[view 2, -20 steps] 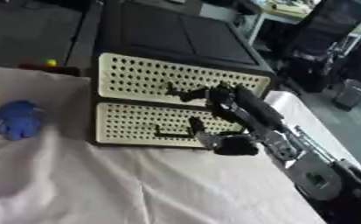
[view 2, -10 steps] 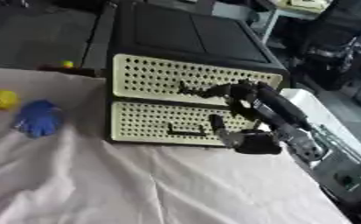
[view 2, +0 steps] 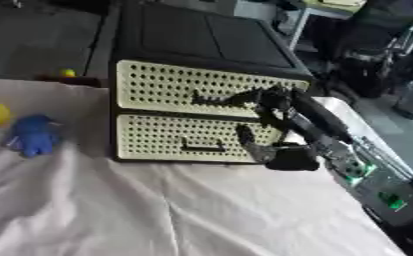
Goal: Pick up objects from table and place into drawer.
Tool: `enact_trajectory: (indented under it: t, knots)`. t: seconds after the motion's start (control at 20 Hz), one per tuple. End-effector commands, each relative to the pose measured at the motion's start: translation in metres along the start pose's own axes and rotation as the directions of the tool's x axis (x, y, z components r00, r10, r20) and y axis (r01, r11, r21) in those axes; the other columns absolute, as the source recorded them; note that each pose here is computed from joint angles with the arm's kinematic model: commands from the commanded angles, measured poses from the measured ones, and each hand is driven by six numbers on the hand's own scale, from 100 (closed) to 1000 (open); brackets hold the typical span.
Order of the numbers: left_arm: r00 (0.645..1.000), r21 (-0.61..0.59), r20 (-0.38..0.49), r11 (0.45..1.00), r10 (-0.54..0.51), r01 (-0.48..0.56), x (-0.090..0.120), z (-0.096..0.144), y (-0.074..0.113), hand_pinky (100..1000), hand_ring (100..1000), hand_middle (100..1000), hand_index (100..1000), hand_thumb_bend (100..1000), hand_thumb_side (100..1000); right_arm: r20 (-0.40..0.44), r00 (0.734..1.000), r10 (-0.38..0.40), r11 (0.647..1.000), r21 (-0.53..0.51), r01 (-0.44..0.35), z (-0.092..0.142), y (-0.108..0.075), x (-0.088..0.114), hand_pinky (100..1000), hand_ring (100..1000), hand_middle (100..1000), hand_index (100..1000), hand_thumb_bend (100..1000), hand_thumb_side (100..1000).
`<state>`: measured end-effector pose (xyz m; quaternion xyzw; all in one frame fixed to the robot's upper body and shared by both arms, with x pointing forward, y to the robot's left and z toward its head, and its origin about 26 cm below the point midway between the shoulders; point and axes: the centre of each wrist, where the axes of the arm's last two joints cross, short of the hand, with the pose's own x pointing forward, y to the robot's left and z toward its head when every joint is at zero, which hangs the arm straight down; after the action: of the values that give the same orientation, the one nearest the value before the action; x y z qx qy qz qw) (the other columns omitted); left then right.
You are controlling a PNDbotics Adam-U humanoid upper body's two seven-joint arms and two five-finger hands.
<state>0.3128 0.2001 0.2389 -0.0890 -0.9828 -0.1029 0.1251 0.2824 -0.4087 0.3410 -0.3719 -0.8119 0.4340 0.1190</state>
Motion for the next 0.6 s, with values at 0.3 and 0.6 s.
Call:
enact_trajectory:
  t: [0.3, 0.6]
  knots:
    - [1.0, -0.02, 0.015, 1.0, -0.022, 0.022, 0.0042, -0.0021, 0.0056, 564, 559, 662, 860, 179, 957, 0.033, 0.998, 0.06, 0.998, -0.002, -0.06, -0.0083, -0.0235, 0.0029, 316, 100, 100, 852, 100, 250]
    - [0.999, -0.025, 0.017, 0.999, -0.037, 0.037, 0.0043, 0.0001, 0.008, 562, 556, 661, 860, 174, 959, 0.026, 0.996, 0.08, 0.997, 0.003, -0.08, -0.0058, -0.0254, -0.0001, 318, 100, 100, 852, 100, 251]
